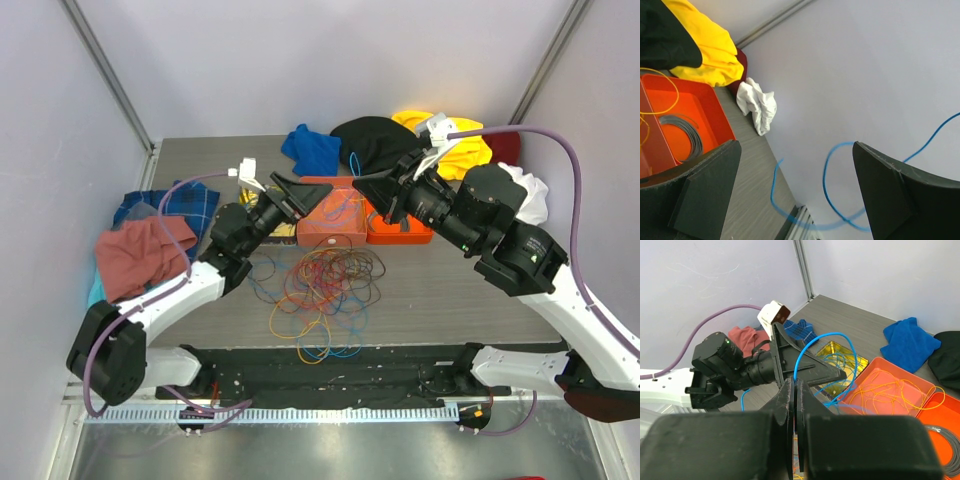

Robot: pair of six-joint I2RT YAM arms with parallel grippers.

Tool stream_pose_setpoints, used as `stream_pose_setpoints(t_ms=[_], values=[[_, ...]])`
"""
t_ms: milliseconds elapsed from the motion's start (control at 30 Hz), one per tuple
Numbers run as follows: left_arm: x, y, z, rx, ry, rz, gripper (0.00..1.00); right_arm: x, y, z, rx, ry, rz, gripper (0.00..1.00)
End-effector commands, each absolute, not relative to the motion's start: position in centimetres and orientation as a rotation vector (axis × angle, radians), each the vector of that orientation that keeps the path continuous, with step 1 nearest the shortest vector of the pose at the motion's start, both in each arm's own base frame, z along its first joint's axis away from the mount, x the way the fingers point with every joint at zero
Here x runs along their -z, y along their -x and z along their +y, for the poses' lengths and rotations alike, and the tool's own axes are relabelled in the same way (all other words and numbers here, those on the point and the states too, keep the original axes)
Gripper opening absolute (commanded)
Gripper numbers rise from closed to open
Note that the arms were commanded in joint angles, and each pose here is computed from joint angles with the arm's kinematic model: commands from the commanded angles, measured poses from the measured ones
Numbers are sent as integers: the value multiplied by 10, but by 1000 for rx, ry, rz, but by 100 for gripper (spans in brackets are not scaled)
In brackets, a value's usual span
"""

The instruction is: Untangle the cables

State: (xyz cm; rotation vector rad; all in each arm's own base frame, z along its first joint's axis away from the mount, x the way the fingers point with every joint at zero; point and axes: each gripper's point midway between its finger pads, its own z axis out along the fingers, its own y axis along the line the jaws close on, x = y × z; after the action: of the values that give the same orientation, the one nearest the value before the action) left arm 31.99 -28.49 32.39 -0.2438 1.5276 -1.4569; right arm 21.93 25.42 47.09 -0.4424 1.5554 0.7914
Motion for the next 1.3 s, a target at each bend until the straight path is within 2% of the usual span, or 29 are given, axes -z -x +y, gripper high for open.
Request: stream_pose_setpoints(t_ms=[0, 867, 1067, 1267], values=[[-349, -310, -297, 1587, 152, 1448, 100, -484, -216, 258, -823, 451, 1506, 1], [-335, -288, -326, 1724, 26, 1487, 97, -484, -217, 264, -836, 462, 1506, 1], [-328, -281, -336, 1754, -18, 1509, 89, -485, -217, 262, -832, 458, 1503, 1], [-318, -276, -344, 1776, -51, 1539, 70, -485, -217, 262, -835, 458, 1504, 1]])
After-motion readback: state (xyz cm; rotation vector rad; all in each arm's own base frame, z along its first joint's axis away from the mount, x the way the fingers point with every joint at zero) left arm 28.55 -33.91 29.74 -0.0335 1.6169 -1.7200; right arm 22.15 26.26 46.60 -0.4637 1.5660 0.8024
